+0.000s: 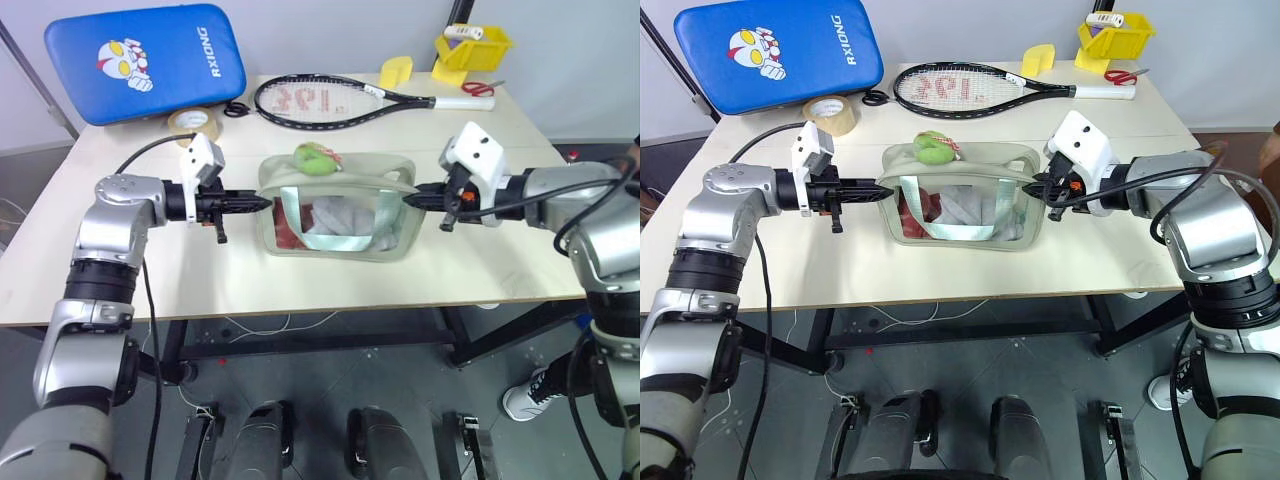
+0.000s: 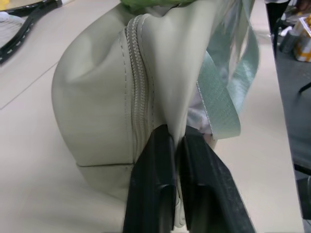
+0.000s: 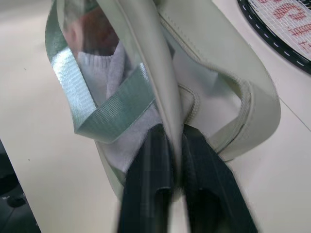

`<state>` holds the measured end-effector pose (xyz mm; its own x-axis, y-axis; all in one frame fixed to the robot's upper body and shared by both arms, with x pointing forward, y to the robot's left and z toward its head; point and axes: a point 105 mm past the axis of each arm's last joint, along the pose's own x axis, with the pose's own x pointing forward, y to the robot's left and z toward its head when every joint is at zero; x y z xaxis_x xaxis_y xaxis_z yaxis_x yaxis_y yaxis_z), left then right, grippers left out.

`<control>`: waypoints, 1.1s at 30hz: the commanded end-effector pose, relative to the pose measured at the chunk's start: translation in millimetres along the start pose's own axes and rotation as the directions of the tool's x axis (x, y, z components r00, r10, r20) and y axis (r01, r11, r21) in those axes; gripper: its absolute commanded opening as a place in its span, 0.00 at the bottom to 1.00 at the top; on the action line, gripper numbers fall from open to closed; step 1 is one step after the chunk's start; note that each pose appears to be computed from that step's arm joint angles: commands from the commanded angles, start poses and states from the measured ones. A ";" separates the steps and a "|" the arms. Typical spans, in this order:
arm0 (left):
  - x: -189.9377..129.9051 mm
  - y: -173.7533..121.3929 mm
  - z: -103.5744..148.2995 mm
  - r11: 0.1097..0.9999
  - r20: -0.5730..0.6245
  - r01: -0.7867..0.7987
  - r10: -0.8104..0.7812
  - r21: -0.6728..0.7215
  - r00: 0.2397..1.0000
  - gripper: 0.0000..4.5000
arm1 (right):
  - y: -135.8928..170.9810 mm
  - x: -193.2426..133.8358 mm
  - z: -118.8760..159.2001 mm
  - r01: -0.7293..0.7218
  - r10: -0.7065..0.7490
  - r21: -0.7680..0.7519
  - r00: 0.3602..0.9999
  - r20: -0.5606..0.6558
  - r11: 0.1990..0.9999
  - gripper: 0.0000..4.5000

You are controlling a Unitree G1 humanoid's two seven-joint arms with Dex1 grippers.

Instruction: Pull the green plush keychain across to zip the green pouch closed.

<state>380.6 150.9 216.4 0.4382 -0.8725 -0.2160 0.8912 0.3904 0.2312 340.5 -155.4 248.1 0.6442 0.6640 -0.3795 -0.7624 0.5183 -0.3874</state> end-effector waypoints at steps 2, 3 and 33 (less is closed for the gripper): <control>3.4 0.0 11.9 0.999 0.017 -0.016 0.015 0.046 1.000 0.00 | -1.1 -30.8 43.6 0.020 -0.008 -0.066 0.982 0.186 0.998 0.68; 3.8 -0.6 11.6 0.999 0.015 -0.015 0.014 0.046 1.000 0.00 | -0.1 -33.3 47.8 0.016 -0.002 -0.071 0.979 0.206 0.997 0.80; 2.0 -10.3 6.9 0.995 0.045 -0.100 0.100 0.008 0.994 0.00 | -23.9 16.5 56.0 0.141 -0.138 -0.020 0.984 0.112 0.990 0.01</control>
<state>369.1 136.9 212.1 0.4904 -0.8542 -0.1726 0.8614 0.4450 0.2449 370.9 -101.8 280.4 0.6610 0.6980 -0.2754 -0.7390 0.5419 -0.4003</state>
